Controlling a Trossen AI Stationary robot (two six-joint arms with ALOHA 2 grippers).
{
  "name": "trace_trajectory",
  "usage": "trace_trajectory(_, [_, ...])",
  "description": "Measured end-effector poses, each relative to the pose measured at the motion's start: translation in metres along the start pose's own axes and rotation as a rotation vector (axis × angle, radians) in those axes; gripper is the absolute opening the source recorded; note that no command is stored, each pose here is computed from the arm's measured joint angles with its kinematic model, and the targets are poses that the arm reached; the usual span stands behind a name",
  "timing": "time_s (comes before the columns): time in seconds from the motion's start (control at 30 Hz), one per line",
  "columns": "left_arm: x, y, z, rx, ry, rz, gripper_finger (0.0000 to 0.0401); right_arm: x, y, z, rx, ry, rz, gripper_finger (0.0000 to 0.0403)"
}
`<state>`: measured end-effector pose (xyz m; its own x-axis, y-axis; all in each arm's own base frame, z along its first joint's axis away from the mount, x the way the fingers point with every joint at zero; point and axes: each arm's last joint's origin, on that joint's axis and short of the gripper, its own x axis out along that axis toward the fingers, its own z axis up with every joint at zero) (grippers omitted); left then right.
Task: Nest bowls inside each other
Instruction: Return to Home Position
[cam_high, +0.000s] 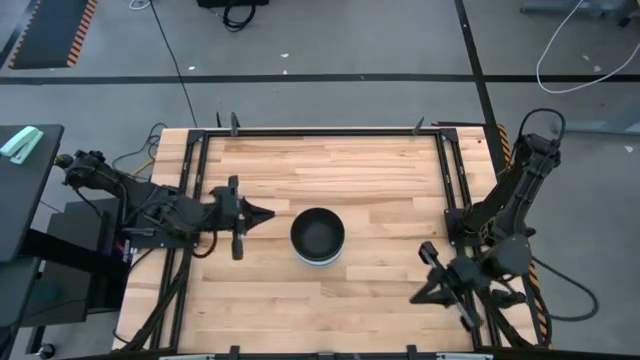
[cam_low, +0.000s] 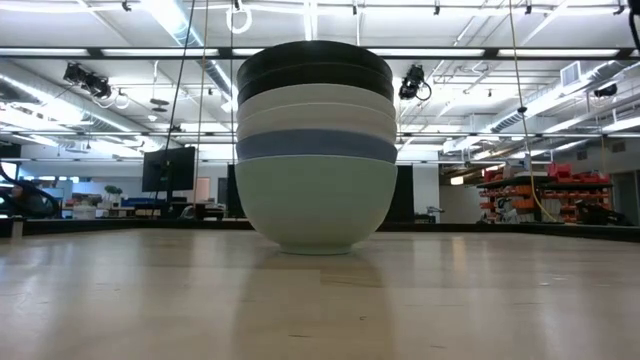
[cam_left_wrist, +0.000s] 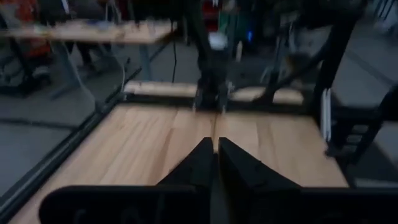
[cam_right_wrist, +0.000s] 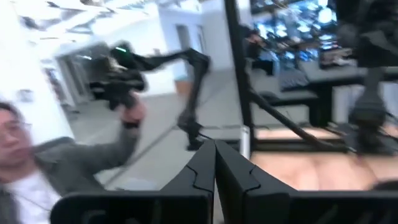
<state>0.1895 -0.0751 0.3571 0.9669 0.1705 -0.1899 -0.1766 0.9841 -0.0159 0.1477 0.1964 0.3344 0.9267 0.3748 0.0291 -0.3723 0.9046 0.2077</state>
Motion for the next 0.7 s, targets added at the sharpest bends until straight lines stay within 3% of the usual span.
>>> trace_trajectory(0.3, [-0.021,0.017,-0.019,-0.052,-0.116,-0.04,0.0028,-0.018,-0.003,-0.003,0.045,-0.108,0.143,0.0017])
trace_trajectory(0.7, [-0.034,0.024,-0.056,-0.103,-0.202,-0.098,0.0036,-0.03,-0.012,-0.03,0.053,-0.213,0.308,0.0017])
